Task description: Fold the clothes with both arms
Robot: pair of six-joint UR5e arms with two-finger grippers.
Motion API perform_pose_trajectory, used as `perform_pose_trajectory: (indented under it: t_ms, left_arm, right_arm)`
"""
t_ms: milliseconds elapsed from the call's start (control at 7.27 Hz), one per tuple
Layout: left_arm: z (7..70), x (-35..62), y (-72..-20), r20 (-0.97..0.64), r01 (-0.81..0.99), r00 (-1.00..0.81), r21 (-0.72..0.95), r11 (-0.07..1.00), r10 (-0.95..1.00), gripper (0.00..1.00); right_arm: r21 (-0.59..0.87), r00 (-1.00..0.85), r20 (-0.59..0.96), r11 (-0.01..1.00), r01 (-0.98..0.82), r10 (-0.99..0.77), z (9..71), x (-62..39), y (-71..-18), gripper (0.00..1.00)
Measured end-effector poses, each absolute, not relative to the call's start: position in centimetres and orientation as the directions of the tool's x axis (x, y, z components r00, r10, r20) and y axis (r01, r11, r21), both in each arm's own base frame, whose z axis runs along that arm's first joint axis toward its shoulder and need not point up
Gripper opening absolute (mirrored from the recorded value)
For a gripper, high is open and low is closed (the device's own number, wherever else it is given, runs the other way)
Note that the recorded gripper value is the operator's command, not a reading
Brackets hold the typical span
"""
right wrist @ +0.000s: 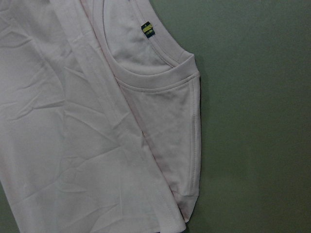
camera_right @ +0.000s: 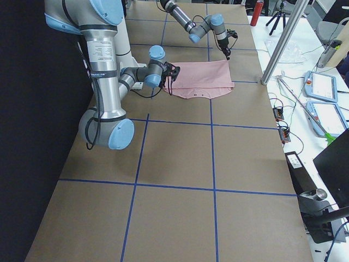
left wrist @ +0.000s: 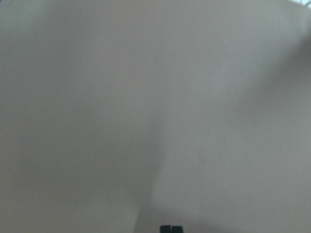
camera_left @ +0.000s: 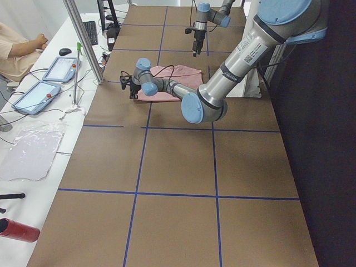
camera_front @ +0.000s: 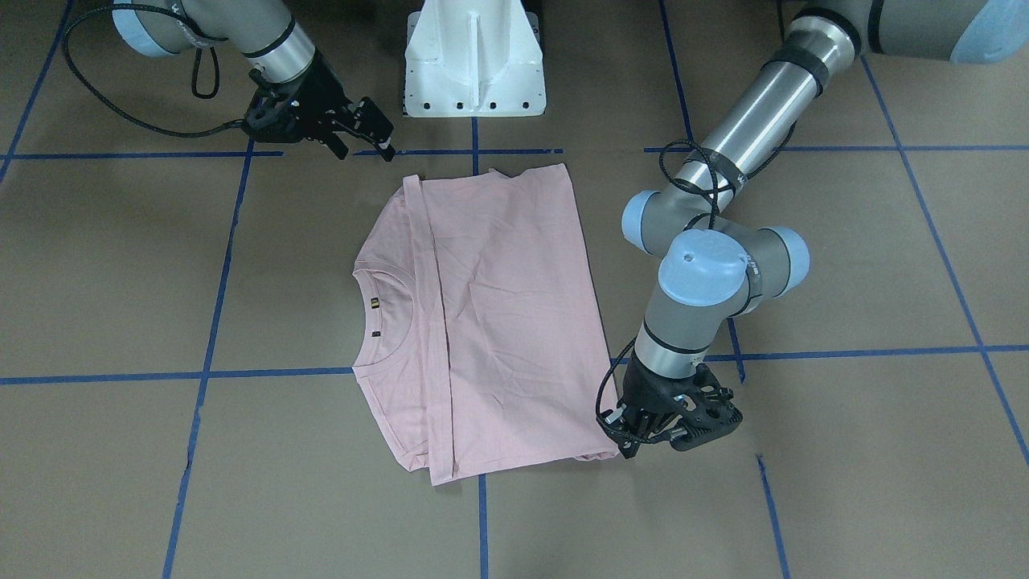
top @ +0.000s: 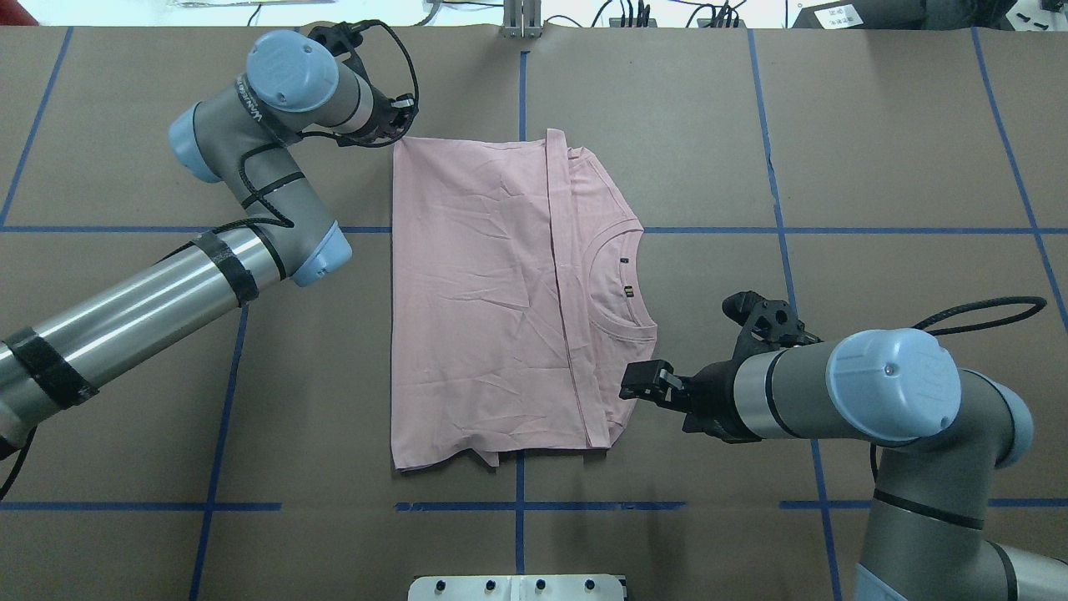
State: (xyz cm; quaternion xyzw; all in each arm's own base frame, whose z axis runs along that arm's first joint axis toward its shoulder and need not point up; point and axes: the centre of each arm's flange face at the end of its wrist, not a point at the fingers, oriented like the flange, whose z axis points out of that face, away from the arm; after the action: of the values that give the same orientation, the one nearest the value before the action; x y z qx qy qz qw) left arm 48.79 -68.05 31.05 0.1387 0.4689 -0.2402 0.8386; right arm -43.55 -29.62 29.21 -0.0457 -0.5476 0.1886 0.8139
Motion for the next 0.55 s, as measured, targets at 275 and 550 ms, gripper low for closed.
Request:
perform_pose_trajectory:
  t_ms: [275,550]
  left_arm:
    - [29.1,46.8,-64.9,-0.896,0.518,0.379,-0.004,0.856,-0.234,0.52]
    - [29.5,45.5,-61.6,-0.912,0.480,0.336,-0.049,0.876,-0.236,0.53]
  right_arm:
    - [-0.318,0.305,0.864,0.904,-0.287,0.400,28.2,-47.0,-30.6,0.97]
    - [-0.362,0.308,0.825,0.861,-0.357,0.474,28.5,-52.0,-30.4,0.86]
